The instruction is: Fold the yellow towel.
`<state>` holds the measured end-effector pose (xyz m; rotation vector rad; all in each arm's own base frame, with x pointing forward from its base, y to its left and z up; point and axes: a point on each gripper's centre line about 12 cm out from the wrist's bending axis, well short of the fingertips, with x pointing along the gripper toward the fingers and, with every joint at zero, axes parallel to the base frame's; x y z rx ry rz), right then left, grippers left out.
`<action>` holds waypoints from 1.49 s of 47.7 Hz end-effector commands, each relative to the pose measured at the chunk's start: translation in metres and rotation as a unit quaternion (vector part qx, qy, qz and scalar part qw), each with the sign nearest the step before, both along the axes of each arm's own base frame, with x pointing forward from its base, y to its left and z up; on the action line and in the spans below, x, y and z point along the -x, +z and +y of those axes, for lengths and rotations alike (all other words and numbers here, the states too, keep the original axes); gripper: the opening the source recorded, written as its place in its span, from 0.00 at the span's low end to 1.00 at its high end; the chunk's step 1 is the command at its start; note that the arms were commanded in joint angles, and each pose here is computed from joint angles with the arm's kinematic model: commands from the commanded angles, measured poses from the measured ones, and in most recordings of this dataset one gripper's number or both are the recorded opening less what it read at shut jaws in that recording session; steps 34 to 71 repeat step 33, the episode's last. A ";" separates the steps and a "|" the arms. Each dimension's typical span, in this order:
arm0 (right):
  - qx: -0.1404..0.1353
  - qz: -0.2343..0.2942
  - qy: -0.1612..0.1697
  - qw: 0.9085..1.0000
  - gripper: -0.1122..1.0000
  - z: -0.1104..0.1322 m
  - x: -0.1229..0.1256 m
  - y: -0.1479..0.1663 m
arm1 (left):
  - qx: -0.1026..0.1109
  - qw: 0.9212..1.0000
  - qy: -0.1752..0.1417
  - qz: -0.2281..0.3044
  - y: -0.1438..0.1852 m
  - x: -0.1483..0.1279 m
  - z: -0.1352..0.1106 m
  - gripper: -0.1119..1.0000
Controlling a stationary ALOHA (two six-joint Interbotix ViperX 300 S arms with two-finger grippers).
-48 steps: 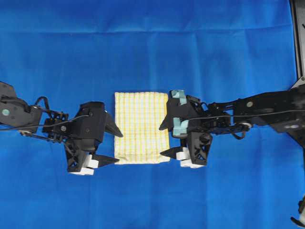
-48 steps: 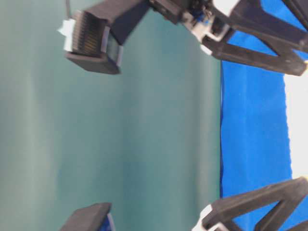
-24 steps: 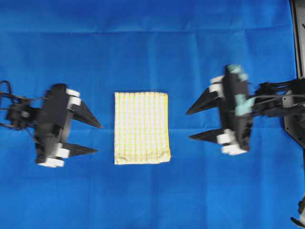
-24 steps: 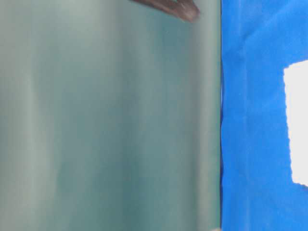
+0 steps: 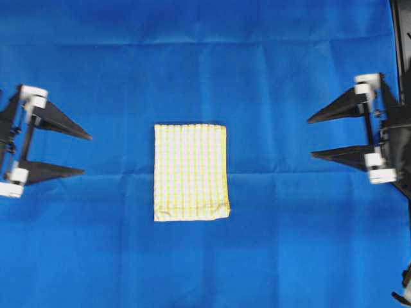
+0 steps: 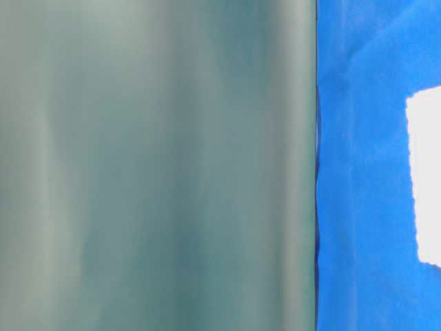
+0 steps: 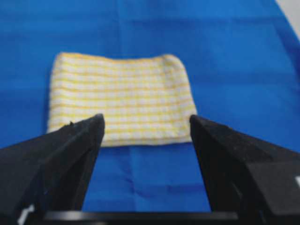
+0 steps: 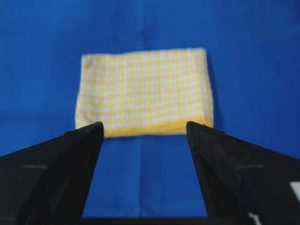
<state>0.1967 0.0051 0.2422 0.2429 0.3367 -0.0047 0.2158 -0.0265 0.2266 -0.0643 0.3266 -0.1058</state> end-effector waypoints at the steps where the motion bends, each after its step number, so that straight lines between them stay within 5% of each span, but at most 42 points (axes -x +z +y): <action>1: 0.011 -0.025 0.001 1.000 0.75 -0.001 0.009 0.007 | 0.001 1.000 0.011 -0.025 0.003 0.010 0.006 0.70; 25: 0.019 -0.045 -0.006 0.999 0.75 -0.003 0.034 -0.022 | 0.005 0.996 0.037 -0.075 -0.023 0.056 0.019 0.69; 71: 0.019 -0.043 -0.007 0.999 0.75 -0.004 0.033 -0.024 | 0.005 0.997 0.036 -0.073 -0.026 0.058 0.019 0.69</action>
